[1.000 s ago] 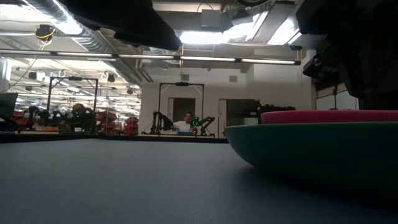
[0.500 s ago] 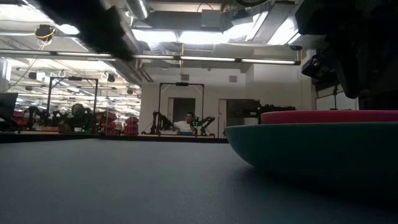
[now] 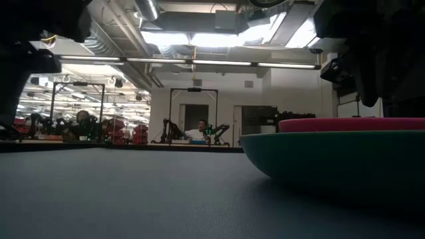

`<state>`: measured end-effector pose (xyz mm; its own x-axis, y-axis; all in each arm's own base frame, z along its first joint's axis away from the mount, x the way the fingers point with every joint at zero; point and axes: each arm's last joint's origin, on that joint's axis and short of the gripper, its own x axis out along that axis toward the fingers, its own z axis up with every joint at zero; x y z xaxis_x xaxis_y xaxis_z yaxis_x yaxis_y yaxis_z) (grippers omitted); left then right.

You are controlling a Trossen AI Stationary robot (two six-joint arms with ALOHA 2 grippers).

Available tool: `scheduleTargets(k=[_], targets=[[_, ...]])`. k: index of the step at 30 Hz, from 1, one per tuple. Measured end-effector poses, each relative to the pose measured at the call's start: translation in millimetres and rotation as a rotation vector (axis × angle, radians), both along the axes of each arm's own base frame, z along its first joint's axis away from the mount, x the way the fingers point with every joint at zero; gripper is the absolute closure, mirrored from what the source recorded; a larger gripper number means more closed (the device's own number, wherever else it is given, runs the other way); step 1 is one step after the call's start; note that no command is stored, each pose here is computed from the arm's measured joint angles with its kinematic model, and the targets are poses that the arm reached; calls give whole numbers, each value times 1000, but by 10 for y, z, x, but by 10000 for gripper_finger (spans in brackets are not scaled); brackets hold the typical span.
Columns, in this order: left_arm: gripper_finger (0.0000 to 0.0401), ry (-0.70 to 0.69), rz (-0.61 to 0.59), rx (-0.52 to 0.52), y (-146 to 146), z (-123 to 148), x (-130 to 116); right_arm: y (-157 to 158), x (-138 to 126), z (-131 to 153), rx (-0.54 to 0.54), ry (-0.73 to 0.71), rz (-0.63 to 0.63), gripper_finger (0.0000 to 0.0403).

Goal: Stack plastic plates
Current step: Stack the blue plate on top of the light pink plate

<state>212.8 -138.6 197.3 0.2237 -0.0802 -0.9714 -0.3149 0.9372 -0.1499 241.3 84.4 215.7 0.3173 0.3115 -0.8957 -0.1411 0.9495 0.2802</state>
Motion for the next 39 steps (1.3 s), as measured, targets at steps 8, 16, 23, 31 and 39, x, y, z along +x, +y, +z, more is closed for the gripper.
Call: scheduleTargets(k=[8,16,23,31,39], targets=[[285,108,1,-41,-78,-120,-173,-1,0,0,-2,0,-2,315],[285,186,5,-71,-162,-275,-364,-1,0,0,-4,-2,4,315],[285,209,45,-85,-157,-375,-429,-1,0,0,-5,-3,7,315],[285,200,62,-155,-141,-530,-461,-2,1,-1,-11,-5,5,315],[288,184,72,-177,-138,-574,-465,0,0,0,-11,-5,6,315]])
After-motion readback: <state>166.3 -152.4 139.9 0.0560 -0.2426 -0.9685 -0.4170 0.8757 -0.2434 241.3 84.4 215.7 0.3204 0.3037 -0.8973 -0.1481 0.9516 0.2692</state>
